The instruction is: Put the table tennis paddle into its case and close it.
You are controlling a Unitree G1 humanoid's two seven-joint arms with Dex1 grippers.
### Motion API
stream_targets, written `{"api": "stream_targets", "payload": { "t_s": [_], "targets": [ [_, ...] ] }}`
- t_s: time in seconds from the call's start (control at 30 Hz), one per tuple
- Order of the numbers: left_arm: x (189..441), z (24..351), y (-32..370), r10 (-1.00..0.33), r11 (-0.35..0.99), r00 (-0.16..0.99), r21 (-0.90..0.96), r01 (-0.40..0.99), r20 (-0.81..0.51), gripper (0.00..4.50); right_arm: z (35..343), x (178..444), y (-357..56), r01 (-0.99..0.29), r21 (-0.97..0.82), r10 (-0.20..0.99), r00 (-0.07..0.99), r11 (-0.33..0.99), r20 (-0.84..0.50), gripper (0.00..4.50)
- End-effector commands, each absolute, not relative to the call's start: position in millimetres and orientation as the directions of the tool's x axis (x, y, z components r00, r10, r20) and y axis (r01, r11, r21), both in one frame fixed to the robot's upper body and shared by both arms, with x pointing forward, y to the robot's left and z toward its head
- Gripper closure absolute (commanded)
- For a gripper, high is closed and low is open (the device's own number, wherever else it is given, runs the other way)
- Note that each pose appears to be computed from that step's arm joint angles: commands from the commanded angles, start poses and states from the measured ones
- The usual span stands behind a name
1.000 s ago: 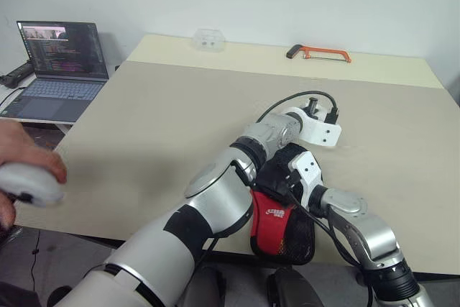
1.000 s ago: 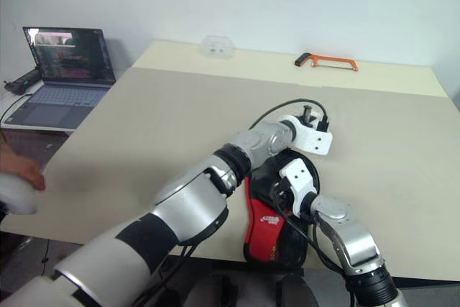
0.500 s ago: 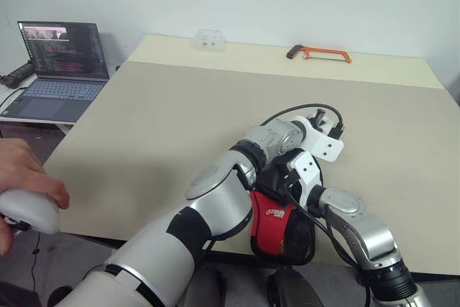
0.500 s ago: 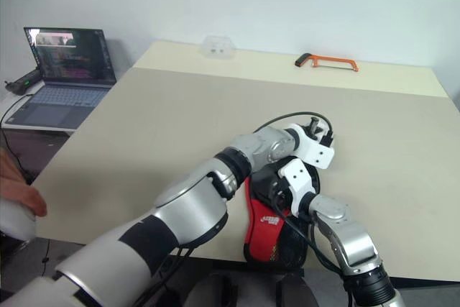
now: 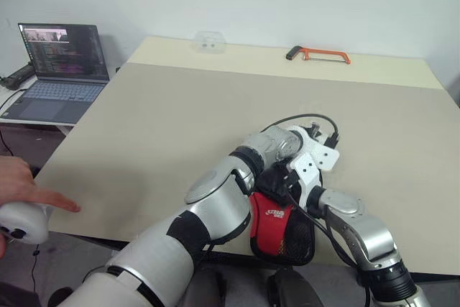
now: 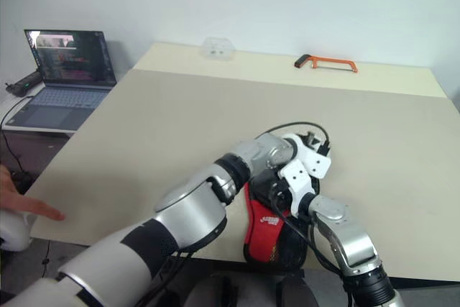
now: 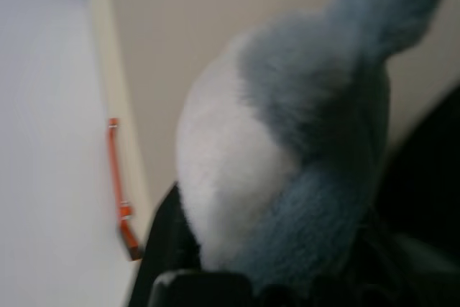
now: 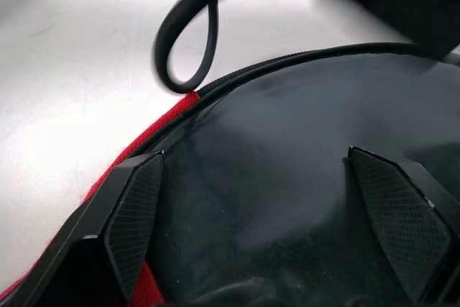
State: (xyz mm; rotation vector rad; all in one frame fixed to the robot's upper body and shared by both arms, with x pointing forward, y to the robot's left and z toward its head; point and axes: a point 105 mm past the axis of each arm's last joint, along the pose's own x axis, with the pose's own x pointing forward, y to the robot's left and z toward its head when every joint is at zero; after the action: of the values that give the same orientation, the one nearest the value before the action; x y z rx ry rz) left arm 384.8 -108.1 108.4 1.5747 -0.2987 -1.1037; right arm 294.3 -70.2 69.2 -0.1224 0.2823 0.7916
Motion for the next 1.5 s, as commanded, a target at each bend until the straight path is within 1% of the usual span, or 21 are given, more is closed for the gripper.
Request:
{"api": "stream_targets", "payload": {
  "t_s": [0.03, 0.13, 0.2, 0.33, 0.43, 0.53, 0.6, 0.7, 0.8, 0.87, 0.93, 1.1, 1.27, 1.37, 1.43, 1.5],
  "targets": [
    [318, 79, -171, -0.793, -0.359, 0.334, 0.834, 0.418, -0.509, 1.05, 27, 280, -73, -0.712, 0.088, 0.671, 0.603, 0.696, -0.431, 0.00],
    [322, 78, -166, -0.790, -0.340, 0.343, 0.828, 0.445, -0.508, 0.03, 27, 281, -73, -0.715, 0.088, 0.673, 0.601, 0.694, -0.431, 0.00],
    [325, 82, -164, -0.795, -0.317, 0.345, 0.826, 0.466, -0.500, 0.01, 27, 282, -73, -0.717, 0.086, 0.674, 0.599, 0.692, -0.432, 0.00],
    [340, 101, -159, -0.810, -0.176, 0.380, 0.803, 0.569, -0.447, 0.01, 25, 283, -73, -0.719, 0.079, 0.673, 0.597, 0.690, -0.436, 0.00],
    [348, 110, -153, -0.812, -0.128, 0.384, 0.776, 0.617, -0.439, 0.01, 25, 283, -74, -0.721, 0.076, 0.672, 0.596, 0.689, -0.438, 0.00],
    [355, 126, -149, -0.838, -0.039, 0.367, 0.716, 0.697, -0.404, 0.01, 24, 283, -74, -0.722, 0.076, 0.673, 0.595, 0.688, -0.440, 0.00],
    [362, 142, -146, -0.858, 0.029, 0.365, 0.676, 0.737, -0.362, 0.01, 24, 283, -74, -0.724, 0.076, 0.675, 0.593, 0.686, -0.440, 0.00],
    [370, 166, -139, -0.885, 0.085, 0.356, 0.647, 0.758, -0.301, 0.01, 22, 282, -73, -0.728, 0.077, 0.678, 0.587, 0.681, -0.443, 0.00],
    [374, 188, -129, -0.912, 0.093, 0.317, 0.620, 0.779, -0.261, 0.01, 20, 280, -73, -0.735, 0.078, 0.682, 0.577, 0.673, -0.450, 0.00],
    [372, 195, -121, -0.928, 0.052, 0.270, 0.626, 0.778, -0.259, 0.01, 18, 277, -73, -0.741, 0.079, 0.685, 0.568, 0.667, -0.457, 0.00],
    [375, 206, -102, -0.940, 0.033, 0.235, 0.621, 0.783, -0.246, 0.01, 16, 275, -75, -0.747, 0.076, 0.686, 0.560, 0.661, -0.464, 0.00],
    [381, 229, -46, -0.949, 0.060, 0.233, 0.602, 0.796, -0.214, 0.01, 15, 279, -79, -0.746, 0.061, 0.682, 0.568, 0.663, -0.461, 0.00],
    [385, 248, 16, -0.953, 0.145, 0.257, 0.496, 0.856, -0.164, 0.01, 45, 289, -79, -0.741, 0.070, 0.706, 0.601, 0.668, -0.375, 0.00],
    [378, 247, 41, -0.957, 0.142, 0.238, 0.443, 0.885, -0.168, 0.01, 61, 288, -84, -0.760, 0.046, 0.722, 0.595, 0.649, -0.355, 0.00],
    [370, 244, 53, -0.962, 0.125, 0.211, 0.406, 0.906, -0.175, 0.01, 74, 286, -87, -0.784, 0.008, 0.734, 0.577, 0.620, -0.359, 0.00],
    [361, 237, 60, -0.966, 0.112, 0.185, 0.353, 0.929, -0.182, 0.01, 94, 277, -87, -0.830, -0.027, 0.770, 0.528, 0.557, -0.359, 0.00]
  ]
}}
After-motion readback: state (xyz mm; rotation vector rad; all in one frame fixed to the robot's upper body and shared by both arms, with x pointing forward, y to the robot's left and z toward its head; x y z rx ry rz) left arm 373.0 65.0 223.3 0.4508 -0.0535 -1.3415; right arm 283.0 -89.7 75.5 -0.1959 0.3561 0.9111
